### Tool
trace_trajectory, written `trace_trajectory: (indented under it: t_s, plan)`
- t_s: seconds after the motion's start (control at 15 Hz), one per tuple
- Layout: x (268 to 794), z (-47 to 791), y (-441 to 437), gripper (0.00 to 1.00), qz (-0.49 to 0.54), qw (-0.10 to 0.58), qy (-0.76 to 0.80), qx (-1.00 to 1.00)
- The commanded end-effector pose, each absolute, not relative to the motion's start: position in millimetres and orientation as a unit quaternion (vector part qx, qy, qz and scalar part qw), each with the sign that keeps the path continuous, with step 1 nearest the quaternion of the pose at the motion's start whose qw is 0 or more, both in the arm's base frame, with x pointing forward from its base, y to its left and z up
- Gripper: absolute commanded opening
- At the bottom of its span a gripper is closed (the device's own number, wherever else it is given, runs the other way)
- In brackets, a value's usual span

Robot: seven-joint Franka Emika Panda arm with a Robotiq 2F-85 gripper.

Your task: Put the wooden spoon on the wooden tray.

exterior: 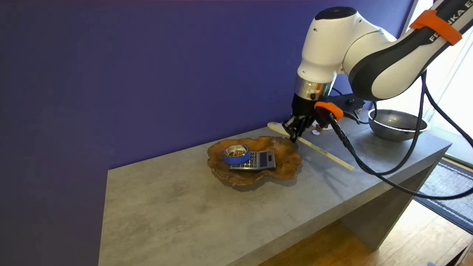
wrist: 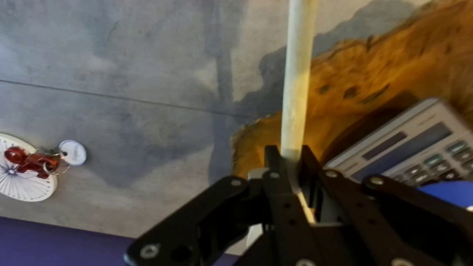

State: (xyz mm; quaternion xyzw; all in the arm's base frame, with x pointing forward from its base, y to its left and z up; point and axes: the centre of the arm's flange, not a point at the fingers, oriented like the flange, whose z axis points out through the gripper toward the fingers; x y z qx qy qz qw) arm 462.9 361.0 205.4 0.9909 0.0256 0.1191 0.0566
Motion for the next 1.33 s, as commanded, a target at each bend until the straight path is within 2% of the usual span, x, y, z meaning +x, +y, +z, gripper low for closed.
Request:
trace_trajectory:
  t_s: [0.0,0.2,0.6,1.2,1.27]
  plan:
    - [467,202,386,0.04,0.119,0.059,0.032,0.991]
    - [480,215,385,0.04,0.145,0.05,0.017,0.988]
    - [525,203,373,0.04,0.132,0.04,-0.015,0.99]
    - [535,179,389,0.04,0.125,0.034,-0.006,0.991]
    - [535,179,390,0.4,0.124,0.036,-0.005,0.992]
